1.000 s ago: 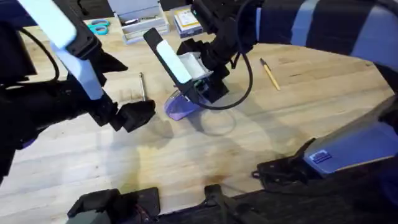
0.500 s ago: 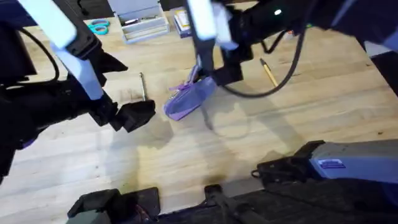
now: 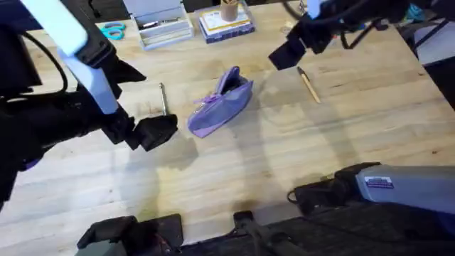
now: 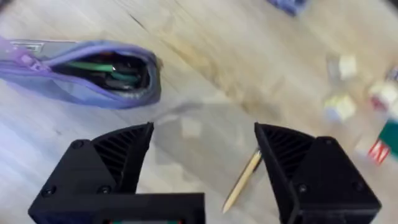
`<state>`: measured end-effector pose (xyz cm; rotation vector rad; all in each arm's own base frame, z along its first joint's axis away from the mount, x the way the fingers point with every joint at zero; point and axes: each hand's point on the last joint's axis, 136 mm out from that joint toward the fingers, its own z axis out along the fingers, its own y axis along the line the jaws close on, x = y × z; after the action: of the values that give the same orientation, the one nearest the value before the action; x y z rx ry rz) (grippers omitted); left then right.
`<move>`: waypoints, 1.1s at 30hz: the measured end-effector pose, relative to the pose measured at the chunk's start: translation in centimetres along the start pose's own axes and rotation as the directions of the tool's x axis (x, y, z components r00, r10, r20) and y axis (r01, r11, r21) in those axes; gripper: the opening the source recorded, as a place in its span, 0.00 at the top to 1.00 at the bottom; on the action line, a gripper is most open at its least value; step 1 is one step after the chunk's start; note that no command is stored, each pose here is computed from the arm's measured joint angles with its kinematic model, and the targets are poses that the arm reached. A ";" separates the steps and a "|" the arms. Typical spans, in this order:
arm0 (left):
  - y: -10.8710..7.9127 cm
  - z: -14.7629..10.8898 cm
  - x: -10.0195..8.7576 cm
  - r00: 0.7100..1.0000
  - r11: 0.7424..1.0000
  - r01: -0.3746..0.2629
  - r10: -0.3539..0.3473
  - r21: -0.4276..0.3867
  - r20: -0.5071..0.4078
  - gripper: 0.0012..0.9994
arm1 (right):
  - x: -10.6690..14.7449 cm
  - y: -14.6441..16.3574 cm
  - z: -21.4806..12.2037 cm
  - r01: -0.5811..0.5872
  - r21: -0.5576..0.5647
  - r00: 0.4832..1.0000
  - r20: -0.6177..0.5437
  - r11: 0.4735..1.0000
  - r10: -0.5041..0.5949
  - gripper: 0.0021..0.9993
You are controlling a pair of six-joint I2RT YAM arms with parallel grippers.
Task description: Unzip the bag, pick up the pens from the table one at a time and place them inside, then zip the bag closed.
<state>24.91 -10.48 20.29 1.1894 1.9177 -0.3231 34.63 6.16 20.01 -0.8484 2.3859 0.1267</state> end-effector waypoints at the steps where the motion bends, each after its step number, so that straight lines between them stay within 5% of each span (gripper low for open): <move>1: 0.0 0.0 0.0 1.000 1.000 0.000 0.000 0.000 0.000 0.01 | 0.5 -0.3 -0.1 -0.034 0.001 0.999 -0.014 0.999 0.034 0.00; 11: 0.0 0.0 0.0 1.000 1.000 0.000 0.000 0.000 0.000 0.01 | 4.6 -0.8 -0.9 -0.209 -0.006 0.969 -0.134 0.978 0.206 0.00; 26: 0.0 0.0 0.0 1.000 1.000 0.000 0.000 0.000 0.000 0.01 | 5.1 0.1 -1.1 -0.296 -0.025 0.943 -0.164 0.955 0.288 0.00; 33: 0.0 0.0 0.0 1.000 1.000 0.000 0.000 0.000 0.000 0.01 | 6.0 -2.2 -0.8 -0.290 0.094 0.934 -0.190 0.952 0.303 0.00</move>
<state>24.90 -10.48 20.29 1.1895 1.9179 -0.3237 31.79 0.93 17.47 -0.4840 2.6840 0.0847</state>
